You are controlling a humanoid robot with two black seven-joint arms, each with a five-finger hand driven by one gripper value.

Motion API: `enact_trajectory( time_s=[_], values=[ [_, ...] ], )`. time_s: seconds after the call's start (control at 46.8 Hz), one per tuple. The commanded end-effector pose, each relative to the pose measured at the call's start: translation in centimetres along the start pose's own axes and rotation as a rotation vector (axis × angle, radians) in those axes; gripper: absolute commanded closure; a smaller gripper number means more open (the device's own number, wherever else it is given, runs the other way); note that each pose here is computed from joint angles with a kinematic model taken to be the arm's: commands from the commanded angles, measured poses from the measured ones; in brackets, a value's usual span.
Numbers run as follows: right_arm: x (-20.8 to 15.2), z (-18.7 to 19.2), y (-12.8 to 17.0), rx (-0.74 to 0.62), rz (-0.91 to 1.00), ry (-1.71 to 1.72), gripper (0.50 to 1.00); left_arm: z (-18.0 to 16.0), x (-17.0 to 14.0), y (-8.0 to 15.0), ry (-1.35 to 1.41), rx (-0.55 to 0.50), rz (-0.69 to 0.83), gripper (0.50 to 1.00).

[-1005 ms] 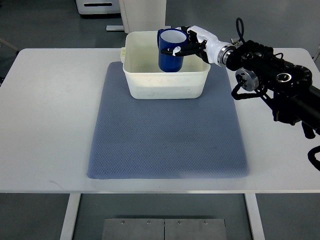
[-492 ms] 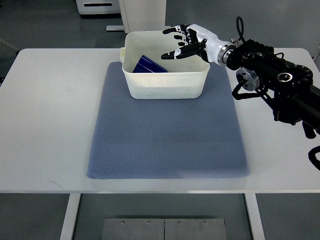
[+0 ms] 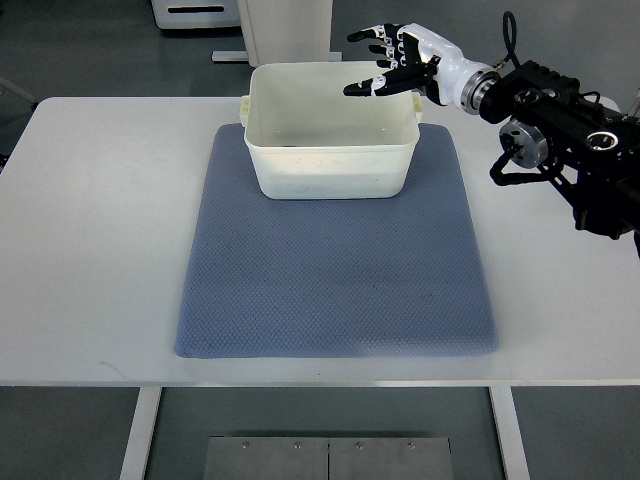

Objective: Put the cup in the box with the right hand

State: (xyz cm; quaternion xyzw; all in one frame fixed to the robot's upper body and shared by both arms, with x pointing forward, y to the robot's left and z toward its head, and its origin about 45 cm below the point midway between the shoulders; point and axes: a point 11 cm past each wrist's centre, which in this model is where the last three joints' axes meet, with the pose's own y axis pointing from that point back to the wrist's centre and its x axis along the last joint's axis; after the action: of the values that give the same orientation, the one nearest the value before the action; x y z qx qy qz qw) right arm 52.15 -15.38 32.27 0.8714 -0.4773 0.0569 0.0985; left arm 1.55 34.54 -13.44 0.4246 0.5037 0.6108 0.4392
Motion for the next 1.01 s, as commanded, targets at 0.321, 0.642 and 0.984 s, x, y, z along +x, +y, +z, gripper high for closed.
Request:
enact_trajectory(
  time_s=[0.321, 0.642, 0.984],
  values=[
    [5.7, 2.2, 3.2, 0.039, 0.153, -0.232, 0.5, 0.0, 0.0, 0.0, 0.0, 0.0, 0.0, 0.5],
    [8.0, 5.0, 5.3, 0.065, 0.252, -0.451, 0.5, 0.0, 0.0, 0.0, 0.0, 0.0, 0.0, 0.5],
    [8.4, 9.0, 7.1, 0.049, 0.314, -0.581, 0.5, 0.0, 0.0, 0.0, 0.0, 0.0, 0.0, 0.5]
  ],
)
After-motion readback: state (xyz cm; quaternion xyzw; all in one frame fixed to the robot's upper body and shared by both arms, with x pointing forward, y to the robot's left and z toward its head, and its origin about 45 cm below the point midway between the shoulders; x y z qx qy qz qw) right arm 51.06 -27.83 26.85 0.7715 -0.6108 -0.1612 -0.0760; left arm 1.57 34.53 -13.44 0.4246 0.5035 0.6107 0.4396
